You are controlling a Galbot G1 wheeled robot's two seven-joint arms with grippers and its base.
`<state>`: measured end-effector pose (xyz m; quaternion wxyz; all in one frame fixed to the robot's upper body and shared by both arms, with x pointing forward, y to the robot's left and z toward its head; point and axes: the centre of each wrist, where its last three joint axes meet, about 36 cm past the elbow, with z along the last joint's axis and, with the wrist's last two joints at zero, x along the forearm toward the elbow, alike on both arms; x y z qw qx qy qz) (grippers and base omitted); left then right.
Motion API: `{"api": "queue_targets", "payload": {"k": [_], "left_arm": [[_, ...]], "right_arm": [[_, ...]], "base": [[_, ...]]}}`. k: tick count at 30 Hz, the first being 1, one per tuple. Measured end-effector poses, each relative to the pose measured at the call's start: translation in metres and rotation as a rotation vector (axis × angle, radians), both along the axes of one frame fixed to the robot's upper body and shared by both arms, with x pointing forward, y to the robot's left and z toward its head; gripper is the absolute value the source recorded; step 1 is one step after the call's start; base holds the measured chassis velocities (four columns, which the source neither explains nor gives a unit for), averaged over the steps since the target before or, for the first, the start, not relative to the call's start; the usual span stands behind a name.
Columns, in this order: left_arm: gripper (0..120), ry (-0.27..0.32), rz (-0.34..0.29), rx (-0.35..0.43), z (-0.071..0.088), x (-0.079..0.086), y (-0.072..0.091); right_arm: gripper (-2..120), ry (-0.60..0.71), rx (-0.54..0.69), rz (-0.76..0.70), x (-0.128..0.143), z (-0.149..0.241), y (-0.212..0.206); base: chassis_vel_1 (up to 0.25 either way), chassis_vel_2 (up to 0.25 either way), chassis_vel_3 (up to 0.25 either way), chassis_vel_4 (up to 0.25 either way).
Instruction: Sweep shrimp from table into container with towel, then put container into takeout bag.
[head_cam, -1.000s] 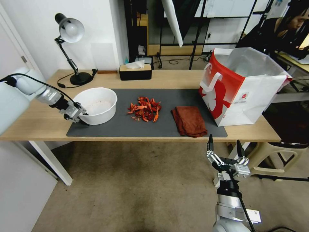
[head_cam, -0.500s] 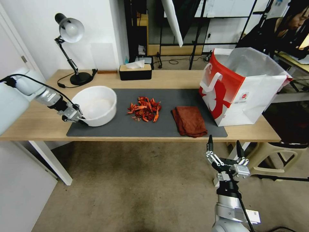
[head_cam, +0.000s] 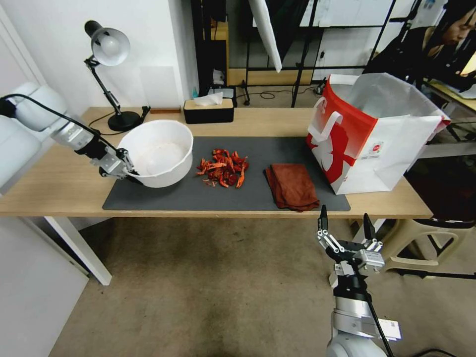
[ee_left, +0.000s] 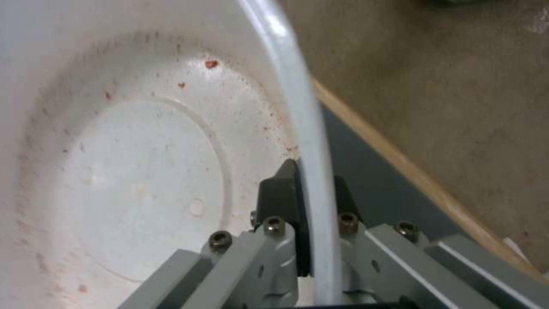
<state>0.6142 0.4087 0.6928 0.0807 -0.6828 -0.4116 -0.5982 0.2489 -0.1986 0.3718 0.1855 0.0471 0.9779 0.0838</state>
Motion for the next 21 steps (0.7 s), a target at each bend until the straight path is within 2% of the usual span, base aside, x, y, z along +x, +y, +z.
{"api": "queue_targets", "payload": {"k": [3,10,11,12,13,14,15,16,18,19,20,21], "left_arm": [[0,-0.013,-0.057,-0.009,0.007,-0.011,-0.017],[0,-0.023,-0.128,-0.017,0.014,-0.030,-0.037],[0,-0.022,-0.150,-0.016,0.013,-0.038,-0.044],[0,-0.006,-0.212,-0.013,0.005,-0.065,-0.064],[0,-0.006,-0.212,-0.013,0.005,-0.065,-0.064],[0,0.001,-0.246,-0.012,0.000,-0.084,-0.072],[0,-0.002,-0.261,-0.013,-0.001,-0.096,-0.075],[0,-0.002,-0.261,-0.013,-0.001,-0.096,-0.075],[0,-0.020,-0.272,-0.022,0.000,-0.120,-0.075],[0,-0.016,-0.271,-0.020,-0.005,-0.130,-0.073],[0,-0.016,-0.271,-0.020,-0.005,-0.130,-0.073],[0,0.003,-0.268,-0.010,-0.016,-0.140,-0.071]], "right_arm": [[100,0.002,-0.005,0.001,0.000,0.000,-0.004],[100,0.005,-0.007,-0.001,-0.001,0.000,-0.009],[100,0.005,-0.008,-0.001,0.000,0.000,-0.009],[100,0.009,-0.010,0.001,0.001,0.001,-0.010],[100,0.009,-0.010,0.001,0.001,0.001,-0.010],[100,0.009,-0.011,0.002,0.001,0.001,-0.010],[100,0.010,-0.012,0.003,0.002,0.002,-0.010],[100,0.010,-0.012,0.003,0.002,0.002,-0.010],[100,0.010,-0.013,0.004,0.003,0.002,-0.010],[100,0.010,-0.013,0.003,0.004,0.002,-0.010],[100,0.010,-0.013,0.003,0.004,0.002,-0.010],[100,0.011,-0.013,0.004,0.005,0.002,-0.010]], "base": [[0.000,0.000,0.000,0.000],[0.000,0.000,0.000,0.000],[0.000,0.000,0.000,0.000],[0.000,0.000,0.000,0.000],[0.000,0.000,0.000,0.000],[0.000,0.000,0.000,0.000],[0.000,0.000,0.000,0.000],[0.000,0.000,0.000,0.000],[0.000,0.000,0.000,0.000],[0.000,0.000,0.000,0.000],[0.000,0.000,0.000,0.000],[0.000,0.000,0.000,0.000]]}}
